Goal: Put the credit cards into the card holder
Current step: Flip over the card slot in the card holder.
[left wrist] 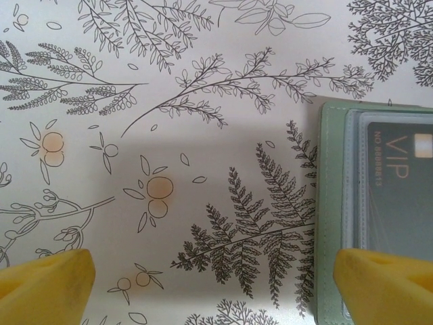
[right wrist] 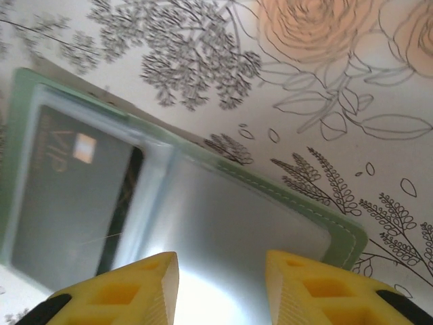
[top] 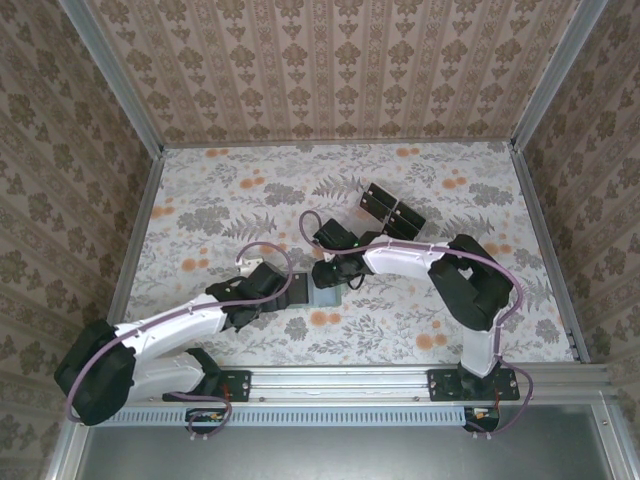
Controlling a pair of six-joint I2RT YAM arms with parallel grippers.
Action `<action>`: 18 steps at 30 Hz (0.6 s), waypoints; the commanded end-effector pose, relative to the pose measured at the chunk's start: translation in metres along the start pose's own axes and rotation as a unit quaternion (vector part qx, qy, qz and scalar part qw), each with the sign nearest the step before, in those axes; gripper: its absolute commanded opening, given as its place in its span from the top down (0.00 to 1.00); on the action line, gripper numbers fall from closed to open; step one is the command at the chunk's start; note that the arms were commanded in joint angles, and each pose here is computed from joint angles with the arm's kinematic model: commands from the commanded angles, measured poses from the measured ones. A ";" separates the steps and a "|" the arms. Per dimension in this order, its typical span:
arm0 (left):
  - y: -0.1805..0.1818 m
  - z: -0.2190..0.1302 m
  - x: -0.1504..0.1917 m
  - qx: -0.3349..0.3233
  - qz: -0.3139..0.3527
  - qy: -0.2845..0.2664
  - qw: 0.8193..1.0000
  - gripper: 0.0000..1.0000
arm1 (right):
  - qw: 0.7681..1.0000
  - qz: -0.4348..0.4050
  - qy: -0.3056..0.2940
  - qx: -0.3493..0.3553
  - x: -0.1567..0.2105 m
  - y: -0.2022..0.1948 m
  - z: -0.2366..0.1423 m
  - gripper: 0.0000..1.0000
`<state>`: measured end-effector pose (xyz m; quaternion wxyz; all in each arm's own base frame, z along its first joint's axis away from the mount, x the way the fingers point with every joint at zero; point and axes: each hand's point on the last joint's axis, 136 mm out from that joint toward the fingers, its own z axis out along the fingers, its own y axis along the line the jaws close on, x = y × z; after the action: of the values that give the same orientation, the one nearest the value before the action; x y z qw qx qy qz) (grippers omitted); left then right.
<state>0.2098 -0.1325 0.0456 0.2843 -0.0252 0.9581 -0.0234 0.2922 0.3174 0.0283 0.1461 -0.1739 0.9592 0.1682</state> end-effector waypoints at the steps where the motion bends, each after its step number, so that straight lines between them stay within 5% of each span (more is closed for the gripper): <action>1: -0.006 -0.004 -0.009 0.001 -0.005 -0.011 1.000 0.00 | 0.999 0.025 0.024 -0.010 0.015 -0.005 0.015 0.60; 11: -0.030 -0.004 -0.004 0.036 0.009 -0.021 0.999 0.00 | 0.982 0.139 0.028 -0.122 0.017 0.006 0.024 0.53; 18: -0.052 -0.009 -0.004 0.073 0.025 -0.045 0.996 0.00 | 0.976 0.166 0.030 -0.140 0.017 0.006 0.028 0.53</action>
<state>0.2042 -0.1740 0.0501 0.3061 0.0229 0.9492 -0.0689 0.3006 0.3368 0.0306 0.1153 -0.0619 0.9343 0.3315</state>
